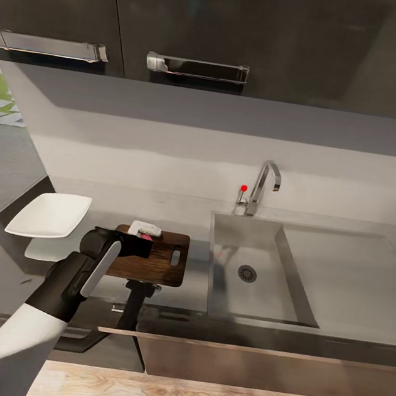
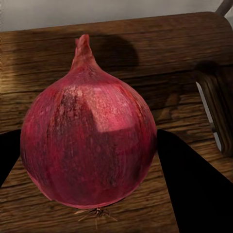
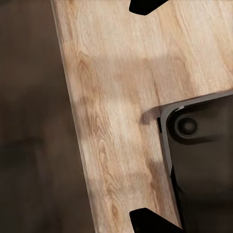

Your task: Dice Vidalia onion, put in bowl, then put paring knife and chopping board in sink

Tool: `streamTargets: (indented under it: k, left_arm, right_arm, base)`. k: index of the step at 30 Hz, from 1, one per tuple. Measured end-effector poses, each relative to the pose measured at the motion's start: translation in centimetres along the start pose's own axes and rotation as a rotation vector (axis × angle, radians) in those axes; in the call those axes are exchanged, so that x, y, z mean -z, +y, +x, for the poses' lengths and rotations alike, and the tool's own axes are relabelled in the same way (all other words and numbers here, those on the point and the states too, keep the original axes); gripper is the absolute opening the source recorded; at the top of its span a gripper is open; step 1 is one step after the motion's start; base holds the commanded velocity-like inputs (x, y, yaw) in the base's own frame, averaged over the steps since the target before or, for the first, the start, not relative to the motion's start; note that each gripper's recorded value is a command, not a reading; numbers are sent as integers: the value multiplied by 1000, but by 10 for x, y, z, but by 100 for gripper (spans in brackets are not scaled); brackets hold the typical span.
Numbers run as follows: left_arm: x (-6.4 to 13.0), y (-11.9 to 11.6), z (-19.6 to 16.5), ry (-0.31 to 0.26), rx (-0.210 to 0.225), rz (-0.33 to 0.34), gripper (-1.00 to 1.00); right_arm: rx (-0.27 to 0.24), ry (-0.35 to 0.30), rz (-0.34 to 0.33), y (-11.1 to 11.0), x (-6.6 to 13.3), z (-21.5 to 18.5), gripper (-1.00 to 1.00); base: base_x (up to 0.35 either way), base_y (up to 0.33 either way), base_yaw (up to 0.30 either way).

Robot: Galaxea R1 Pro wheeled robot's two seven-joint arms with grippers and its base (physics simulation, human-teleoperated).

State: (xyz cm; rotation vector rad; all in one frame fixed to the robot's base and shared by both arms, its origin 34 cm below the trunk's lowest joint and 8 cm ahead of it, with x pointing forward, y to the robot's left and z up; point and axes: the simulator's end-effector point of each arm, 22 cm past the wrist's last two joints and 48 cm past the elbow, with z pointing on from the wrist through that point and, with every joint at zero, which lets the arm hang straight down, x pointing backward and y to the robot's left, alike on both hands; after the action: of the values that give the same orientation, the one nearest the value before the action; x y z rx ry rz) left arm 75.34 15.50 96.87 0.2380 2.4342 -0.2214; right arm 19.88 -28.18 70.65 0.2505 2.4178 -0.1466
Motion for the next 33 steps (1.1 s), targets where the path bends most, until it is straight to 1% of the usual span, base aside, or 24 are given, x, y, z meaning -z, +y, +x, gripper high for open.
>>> streamTargets:
  k: [12, 13, 33]
  left_arm:
    - [1, 0, -1, -3, -1, 0, -100]
    - [1, 0, -1, -3, -1, 0, 100]
    - [1, 0, -1, -3, -1, 0, 100]
  right_arm:
    - [0, 0, 0, 0, 0, 0, 100]
    - [0, 0, 0, 0, 0, 0, 100]
    - [0, 0, 0, 0, 0, 0, 100]
  base:
    - [0, 0, 0]
    - [0, 0, 0]
    - [0, 0, 0]
